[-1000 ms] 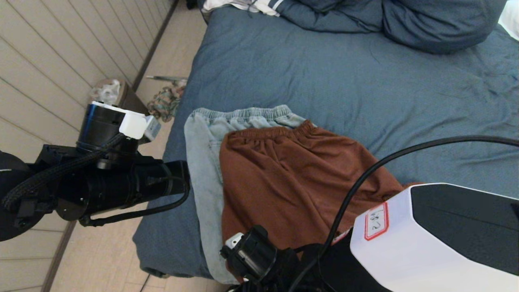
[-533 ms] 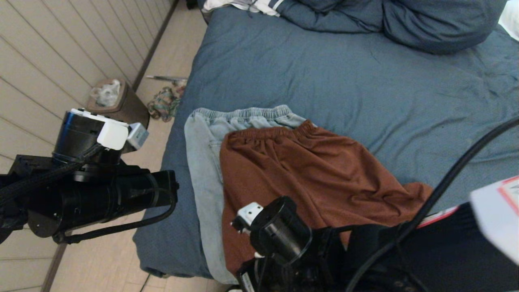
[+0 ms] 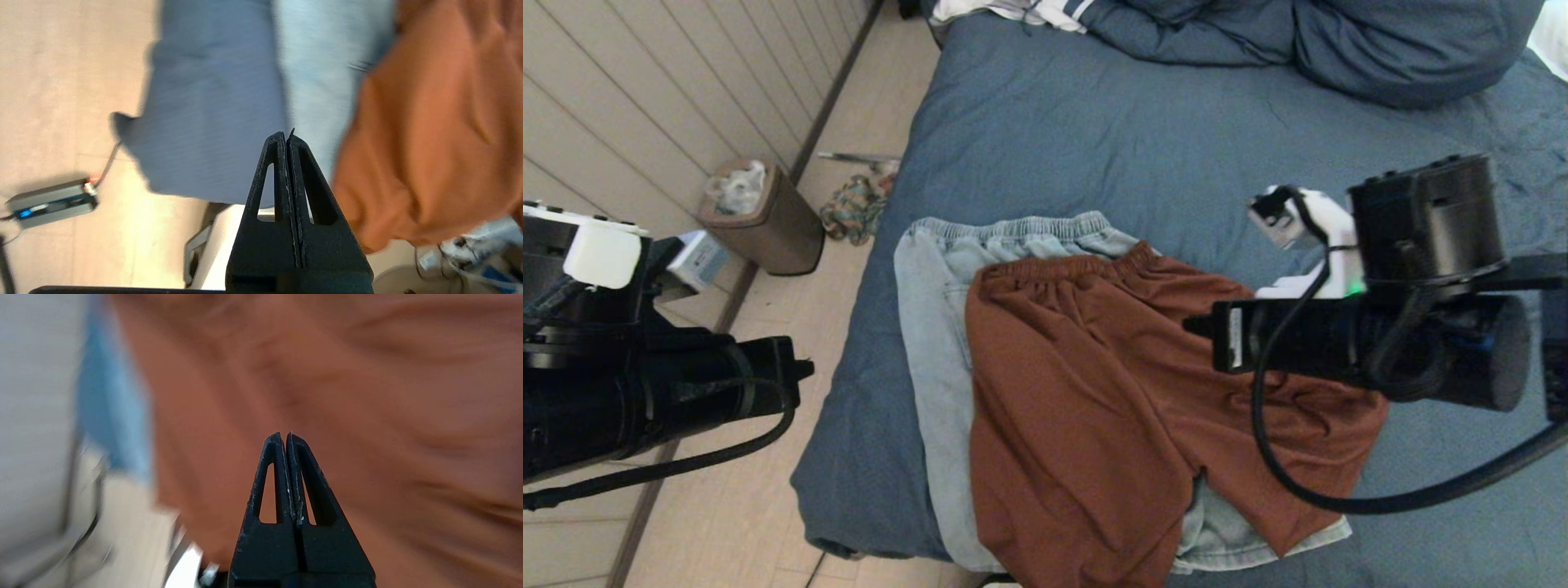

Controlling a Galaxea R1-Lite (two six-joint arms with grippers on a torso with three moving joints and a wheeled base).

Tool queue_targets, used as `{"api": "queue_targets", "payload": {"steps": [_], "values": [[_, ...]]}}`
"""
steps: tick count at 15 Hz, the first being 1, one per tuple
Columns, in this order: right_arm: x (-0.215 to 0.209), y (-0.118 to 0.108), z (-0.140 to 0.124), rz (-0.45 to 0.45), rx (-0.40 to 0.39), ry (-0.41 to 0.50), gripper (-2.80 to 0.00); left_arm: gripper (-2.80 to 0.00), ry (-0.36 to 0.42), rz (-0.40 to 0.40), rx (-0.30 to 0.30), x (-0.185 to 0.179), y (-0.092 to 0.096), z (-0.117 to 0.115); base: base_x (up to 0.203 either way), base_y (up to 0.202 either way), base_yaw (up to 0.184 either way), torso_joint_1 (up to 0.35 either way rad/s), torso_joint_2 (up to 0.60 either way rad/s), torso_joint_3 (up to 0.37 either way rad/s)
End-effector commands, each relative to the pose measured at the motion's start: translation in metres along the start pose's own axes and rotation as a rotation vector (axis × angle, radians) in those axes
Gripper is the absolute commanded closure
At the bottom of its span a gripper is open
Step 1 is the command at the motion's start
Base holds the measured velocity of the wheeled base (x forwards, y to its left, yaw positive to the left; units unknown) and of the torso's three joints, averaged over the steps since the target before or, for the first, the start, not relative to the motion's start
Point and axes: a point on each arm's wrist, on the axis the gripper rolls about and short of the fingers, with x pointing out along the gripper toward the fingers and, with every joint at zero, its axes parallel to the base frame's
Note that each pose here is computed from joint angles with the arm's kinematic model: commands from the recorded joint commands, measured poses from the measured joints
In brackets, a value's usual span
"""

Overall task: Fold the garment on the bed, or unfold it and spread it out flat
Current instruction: Fold the brown shorts

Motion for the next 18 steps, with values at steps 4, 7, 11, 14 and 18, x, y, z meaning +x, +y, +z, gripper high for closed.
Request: {"api": "queue_targets", "payload": {"steps": [4, 7, 11, 14, 18], "values": [[-0.051, -0.062, -0.010, -0.219, 0.083, -0.078, 0.00, 0.00, 0.021, 0.094, -0.041, 0.000, 0.029, -0.020, 0.000, 0.000, 0.000, 0.000, 0.00, 0.000], [-0.039, -0.085, -0.002, -0.263, 0.115, -0.078, 0.00, 0.00, -0.005, 0.085, -0.049, 0.003, 0.028, -0.017, 0.000, 0.000, 0.000, 0.000, 0.00, 0.000], [-0.017, -0.089, 0.013, -0.188, 0.124, -0.069, 0.00, 0.00, 0.023, 0.091, -0.053, 0.014, 0.026, -0.018, 0.000, 0.000, 0.000, 0.000, 0.00, 0.000], [-0.029, -0.087, 0.021, -0.188, 0.137, -0.104, 0.00, 0.00, -0.051, 0.066, -0.061, -0.013, 0.028, -0.015, 0.000, 0.000, 0.000, 0.000, 0.00, 0.000], [-0.097, -0.071, -0.009, -0.182, 0.131, -0.157, 0.00, 0.00, -0.155, 0.111, -0.036, -0.076, 0.046, -0.037, 0.000, 0.000, 0.000, 0.000, 0.00, 0.000]]}}
